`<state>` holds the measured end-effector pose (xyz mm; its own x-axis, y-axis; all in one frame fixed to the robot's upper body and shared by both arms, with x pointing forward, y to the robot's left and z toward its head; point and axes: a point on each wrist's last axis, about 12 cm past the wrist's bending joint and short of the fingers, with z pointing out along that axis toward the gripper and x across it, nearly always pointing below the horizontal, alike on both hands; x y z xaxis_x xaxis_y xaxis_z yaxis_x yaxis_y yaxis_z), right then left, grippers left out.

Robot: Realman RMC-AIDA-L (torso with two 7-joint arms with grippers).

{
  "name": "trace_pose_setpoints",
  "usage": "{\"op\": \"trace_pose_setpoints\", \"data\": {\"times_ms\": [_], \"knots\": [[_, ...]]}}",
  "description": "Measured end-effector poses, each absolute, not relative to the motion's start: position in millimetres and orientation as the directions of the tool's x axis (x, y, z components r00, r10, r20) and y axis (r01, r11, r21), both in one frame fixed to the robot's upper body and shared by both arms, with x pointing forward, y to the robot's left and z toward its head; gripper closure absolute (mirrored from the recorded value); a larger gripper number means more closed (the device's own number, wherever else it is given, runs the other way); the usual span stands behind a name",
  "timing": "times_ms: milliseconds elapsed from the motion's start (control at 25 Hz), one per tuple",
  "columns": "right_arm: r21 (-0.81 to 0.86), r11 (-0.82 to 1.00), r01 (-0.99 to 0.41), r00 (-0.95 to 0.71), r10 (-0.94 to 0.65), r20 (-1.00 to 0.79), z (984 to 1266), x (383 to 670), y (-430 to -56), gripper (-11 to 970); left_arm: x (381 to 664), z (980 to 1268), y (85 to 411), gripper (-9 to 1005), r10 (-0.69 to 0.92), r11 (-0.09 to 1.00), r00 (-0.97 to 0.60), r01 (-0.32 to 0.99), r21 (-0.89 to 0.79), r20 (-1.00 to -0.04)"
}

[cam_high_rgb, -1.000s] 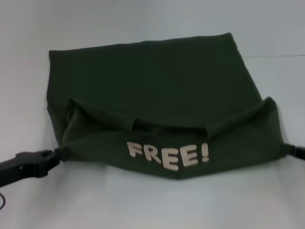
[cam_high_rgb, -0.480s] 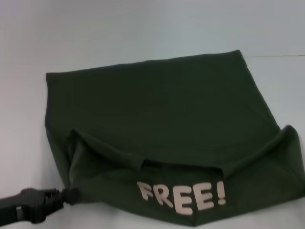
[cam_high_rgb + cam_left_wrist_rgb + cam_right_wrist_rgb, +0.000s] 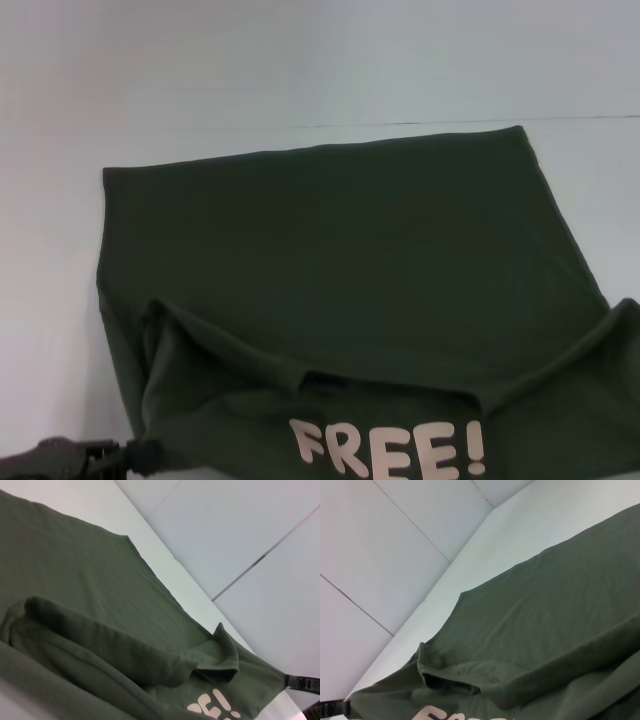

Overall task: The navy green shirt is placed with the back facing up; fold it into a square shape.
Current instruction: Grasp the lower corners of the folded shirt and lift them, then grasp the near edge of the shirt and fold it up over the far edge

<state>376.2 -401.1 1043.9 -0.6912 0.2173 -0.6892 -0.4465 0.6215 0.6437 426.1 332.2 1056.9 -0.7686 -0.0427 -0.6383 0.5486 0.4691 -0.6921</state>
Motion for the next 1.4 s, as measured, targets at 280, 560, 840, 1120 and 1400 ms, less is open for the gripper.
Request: {"op": "trace_pose_setpoints", "data": {"times_ms": [280, 560, 840, 1120, 1400], "knots": [[0.645, 0.632, -0.43, -0.678, 0.247, -0.693, 1044, 368, -405, 929, 422, 1056, 335, 958, -0.057, 0.475, -0.774, 0.534, -0.7, -0.63], [0.622, 0.633, -0.46, -0.606, 0.288, -0.741, 1058, 400, -406, 929, 446, 1070, 345, 958, -0.084, 0.505, -0.733, 0.553, -0.663, -0.675], [0.604, 0.61, -0.512, -0.567, 0.288, -0.772, 1079, 450, -399, 929, 481, 1090, 351, 959, -0.085, 0.538, -0.689, 0.576, -0.615, -0.719], [0.573, 0.625, -0.53, -0.536, 0.277, -0.798, 1104, 508, -389, 929, 526, 1109, 354, 958, -0.085, 0.619, -0.641, 0.566, -0.544, -0.763], [0.533, 0.688, -0.492, -0.506, 0.273, -0.818, 1113, 565, -368, 929, 571, 1120, 351, 959, -0.111, 0.714, -0.583, 0.516, -0.472, -0.805]]}}
